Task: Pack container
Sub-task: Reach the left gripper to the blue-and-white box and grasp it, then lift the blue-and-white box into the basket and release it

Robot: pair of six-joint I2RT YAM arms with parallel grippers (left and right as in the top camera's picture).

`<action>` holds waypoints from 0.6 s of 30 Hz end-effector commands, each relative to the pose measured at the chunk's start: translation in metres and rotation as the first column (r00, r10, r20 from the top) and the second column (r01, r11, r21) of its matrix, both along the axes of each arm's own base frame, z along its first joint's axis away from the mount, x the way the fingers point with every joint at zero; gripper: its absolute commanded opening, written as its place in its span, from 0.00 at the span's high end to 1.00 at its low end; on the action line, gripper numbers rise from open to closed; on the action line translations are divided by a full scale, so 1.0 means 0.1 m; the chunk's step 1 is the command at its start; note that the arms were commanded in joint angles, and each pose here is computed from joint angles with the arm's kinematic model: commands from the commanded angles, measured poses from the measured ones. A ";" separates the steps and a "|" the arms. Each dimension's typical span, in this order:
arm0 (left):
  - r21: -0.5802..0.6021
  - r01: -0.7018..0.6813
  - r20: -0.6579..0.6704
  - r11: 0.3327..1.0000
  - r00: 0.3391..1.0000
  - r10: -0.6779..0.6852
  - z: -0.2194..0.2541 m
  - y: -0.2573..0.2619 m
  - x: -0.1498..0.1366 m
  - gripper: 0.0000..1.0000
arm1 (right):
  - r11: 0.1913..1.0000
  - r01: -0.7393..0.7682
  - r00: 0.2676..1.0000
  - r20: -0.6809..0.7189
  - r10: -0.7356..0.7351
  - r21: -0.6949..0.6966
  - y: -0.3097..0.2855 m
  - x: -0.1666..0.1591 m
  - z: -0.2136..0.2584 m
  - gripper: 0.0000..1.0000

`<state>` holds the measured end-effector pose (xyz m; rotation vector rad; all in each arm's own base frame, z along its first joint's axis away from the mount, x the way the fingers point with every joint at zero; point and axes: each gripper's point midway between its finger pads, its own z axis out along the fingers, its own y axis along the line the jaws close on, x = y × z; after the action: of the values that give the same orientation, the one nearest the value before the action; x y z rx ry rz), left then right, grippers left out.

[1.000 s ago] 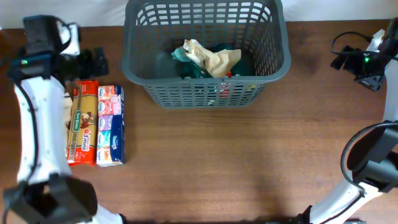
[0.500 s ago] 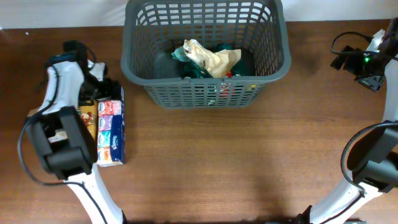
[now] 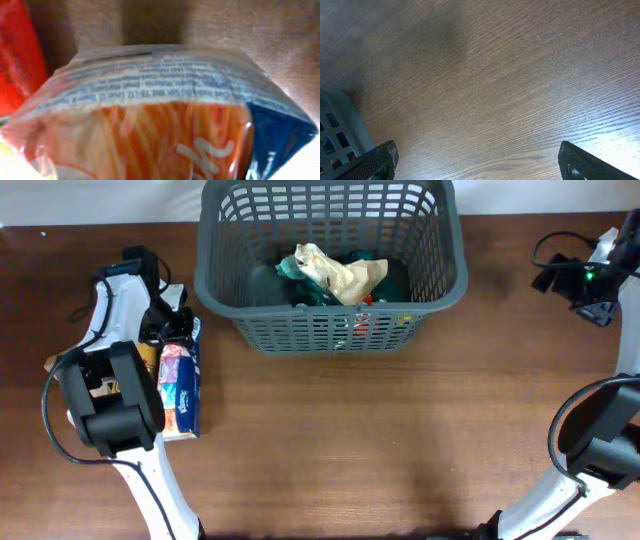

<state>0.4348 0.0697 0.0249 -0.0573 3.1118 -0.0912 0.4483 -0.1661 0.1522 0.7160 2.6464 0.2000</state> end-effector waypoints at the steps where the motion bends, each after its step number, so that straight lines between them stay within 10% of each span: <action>1: 0.047 0.001 0.126 0.999 0.992 -0.007 0.59 0.08 0.32 0.98 | 1.000 0.005 1.000 0.013 -0.005 0.001 0.02 -0.01 0.07 0.01; 12: 0.276 0.033 0.658 0.961 0.722 -0.214 3.12 0.12 0.85 0.98 | 1.000 0.005 1.000 0.013 -0.005 0.001 0.02 -0.01 0.07 0.01; 16: 0.452 0.209 0.737 0.867 0.461 -0.495 3.95 -0.45 0.79 0.98 | 1.000 0.005 1.000 0.013 -0.005 0.001 0.02 -0.01 0.07 0.01; 18: 0.630 0.322 0.674 0.707 0.226 -0.704 4.33 -1.02 0.68 0.99 | 1.000 0.005 1.000 0.013 -0.005 0.001 0.02 -0.01 0.07 0.01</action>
<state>0.5263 0.0434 0.3941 0.3608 2.1415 0.2600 0.4483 -0.1661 0.1522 0.7165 2.6463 0.2001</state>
